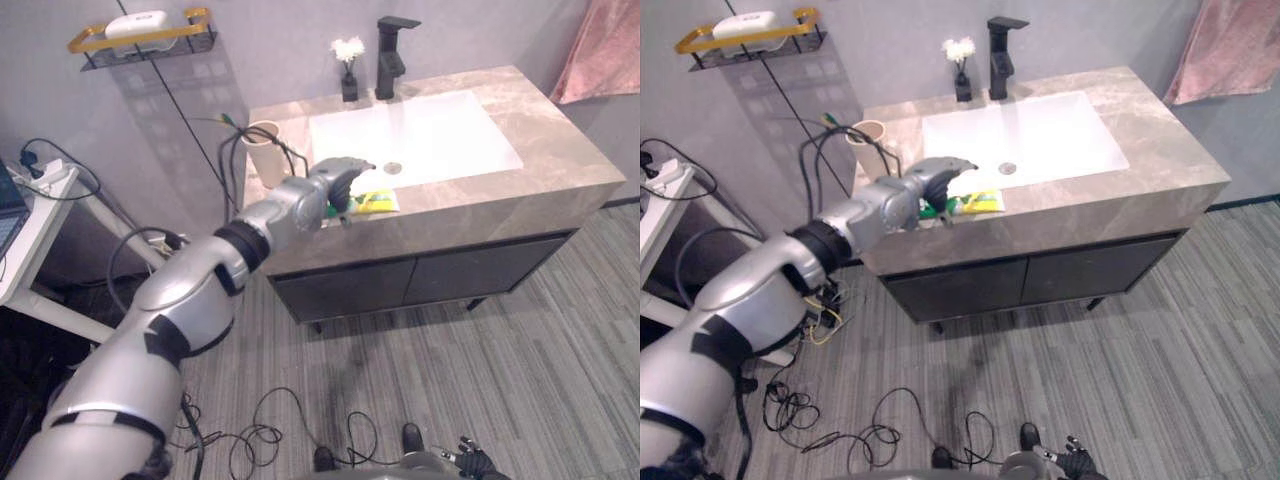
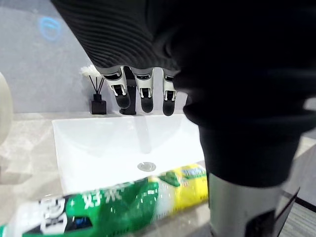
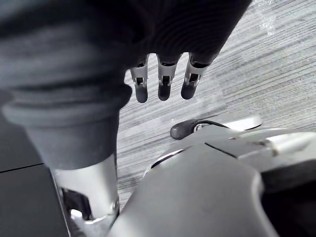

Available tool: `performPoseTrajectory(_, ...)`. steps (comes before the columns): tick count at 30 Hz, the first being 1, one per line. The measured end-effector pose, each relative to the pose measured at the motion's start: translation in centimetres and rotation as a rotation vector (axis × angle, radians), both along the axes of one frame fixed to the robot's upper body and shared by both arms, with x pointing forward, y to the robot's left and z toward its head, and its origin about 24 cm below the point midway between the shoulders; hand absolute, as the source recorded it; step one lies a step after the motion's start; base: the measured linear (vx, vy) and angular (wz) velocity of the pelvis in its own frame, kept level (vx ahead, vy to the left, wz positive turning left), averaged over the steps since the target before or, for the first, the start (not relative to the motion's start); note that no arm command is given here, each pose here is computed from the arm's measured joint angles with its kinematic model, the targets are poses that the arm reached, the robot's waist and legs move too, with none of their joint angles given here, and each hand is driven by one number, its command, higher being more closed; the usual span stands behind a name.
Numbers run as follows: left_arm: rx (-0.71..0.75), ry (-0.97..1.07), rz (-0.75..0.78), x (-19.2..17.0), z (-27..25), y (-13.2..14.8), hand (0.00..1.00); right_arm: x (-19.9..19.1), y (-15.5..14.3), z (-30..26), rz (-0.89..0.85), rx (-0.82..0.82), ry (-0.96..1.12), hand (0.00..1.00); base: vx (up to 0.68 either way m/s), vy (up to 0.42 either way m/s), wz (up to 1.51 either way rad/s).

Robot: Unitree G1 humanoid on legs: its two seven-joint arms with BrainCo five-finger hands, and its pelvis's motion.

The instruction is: Organize washtable

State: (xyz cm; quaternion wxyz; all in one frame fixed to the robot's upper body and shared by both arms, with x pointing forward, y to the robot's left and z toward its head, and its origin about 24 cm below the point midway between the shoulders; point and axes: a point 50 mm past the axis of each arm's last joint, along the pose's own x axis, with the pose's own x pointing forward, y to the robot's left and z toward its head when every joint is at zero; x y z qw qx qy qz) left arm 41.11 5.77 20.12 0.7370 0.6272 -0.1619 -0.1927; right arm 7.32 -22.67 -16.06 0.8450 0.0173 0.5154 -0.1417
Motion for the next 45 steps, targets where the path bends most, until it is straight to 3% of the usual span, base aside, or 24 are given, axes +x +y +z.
performPoseTrajectory(18, -0.045, 0.002, 0.042, 0.5, 0.9, 0.2, 0.0, 0.3, -0.8, 0.1, -0.004, -0.017, 0.001, 0.0, 0.0, 0.0, 0.0)
performPoseTrajectory(35, -0.034, 0.126, 0.043, -0.1, -3.0, -0.8, 0.0, 1.3, -2.0, 0.6, -0.027, -0.043, -0.029, 0.0, -0.01, -0.001, 0.01)
performPoseTrajectory(45, -0.074, 0.126, 0.042, 0.0, -2.6, -1.0, 0.0, 1.7, -2.6, 0.9, -0.074, -0.05, -0.05, 0.0, 0.0, -0.001, 0.0)
